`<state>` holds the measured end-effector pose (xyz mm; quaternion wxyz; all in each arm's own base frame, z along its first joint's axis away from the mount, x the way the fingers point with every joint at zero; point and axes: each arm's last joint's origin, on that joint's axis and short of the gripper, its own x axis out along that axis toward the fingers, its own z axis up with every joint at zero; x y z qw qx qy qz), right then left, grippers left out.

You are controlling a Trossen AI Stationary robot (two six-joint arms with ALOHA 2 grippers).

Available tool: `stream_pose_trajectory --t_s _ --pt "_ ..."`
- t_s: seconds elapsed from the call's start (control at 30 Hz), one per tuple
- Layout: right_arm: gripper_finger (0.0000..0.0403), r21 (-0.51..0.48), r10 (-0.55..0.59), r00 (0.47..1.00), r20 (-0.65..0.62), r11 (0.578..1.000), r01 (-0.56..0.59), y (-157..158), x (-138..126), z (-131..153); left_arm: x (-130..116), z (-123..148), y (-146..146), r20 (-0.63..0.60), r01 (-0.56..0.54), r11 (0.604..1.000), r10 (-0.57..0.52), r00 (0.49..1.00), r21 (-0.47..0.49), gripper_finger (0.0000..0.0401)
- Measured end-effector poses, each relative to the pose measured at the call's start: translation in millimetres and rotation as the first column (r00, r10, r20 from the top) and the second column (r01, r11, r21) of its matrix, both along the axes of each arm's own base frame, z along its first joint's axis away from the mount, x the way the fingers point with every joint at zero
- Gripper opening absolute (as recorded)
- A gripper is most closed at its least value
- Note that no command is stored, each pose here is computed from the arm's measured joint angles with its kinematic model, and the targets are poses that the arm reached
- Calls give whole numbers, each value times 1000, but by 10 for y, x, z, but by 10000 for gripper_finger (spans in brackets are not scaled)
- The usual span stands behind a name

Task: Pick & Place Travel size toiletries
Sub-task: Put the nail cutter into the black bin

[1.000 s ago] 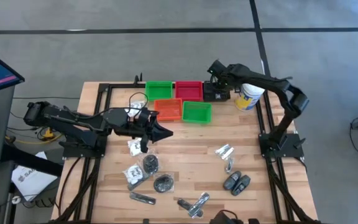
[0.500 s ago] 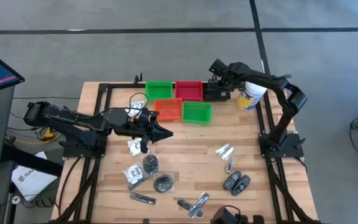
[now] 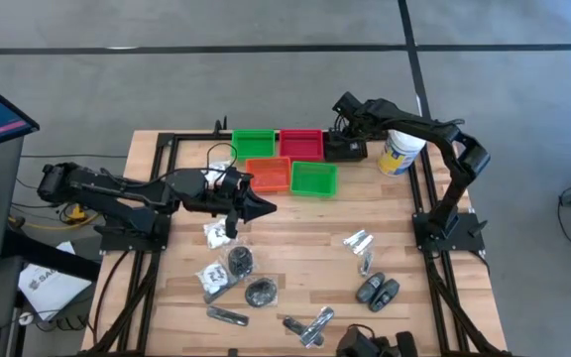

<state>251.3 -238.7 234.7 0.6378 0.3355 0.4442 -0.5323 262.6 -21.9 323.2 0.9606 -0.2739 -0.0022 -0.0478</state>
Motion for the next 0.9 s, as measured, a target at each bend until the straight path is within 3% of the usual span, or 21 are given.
stream_pose_trajectory --t_s 0.27,0.43,0.67,0.73,0.9 --pt "51 15 258 964 -65 966 -258 -96 -71 2 -1 1 0 0 0 1000 0 1000 0 7" --pt "51 42 457 882 -117 889 -455 -120 -98 -1 0 1 1 0 -5 1000 5 1000 0 7" --pt "51 83 690 693 -208 718 -691 -113 -97 -1 0 1 11 0 -39 999 39 999 -3 7" --pt "51 103 763 601 -238 635 -765 -110 -94 -1 1 1 23 0 -63 998 63 998 -4 7" --pt "51 170 895 318 -312 382 -908 -83 -65 -1 5 2 125 0 -175 985 175 985 -11 7"
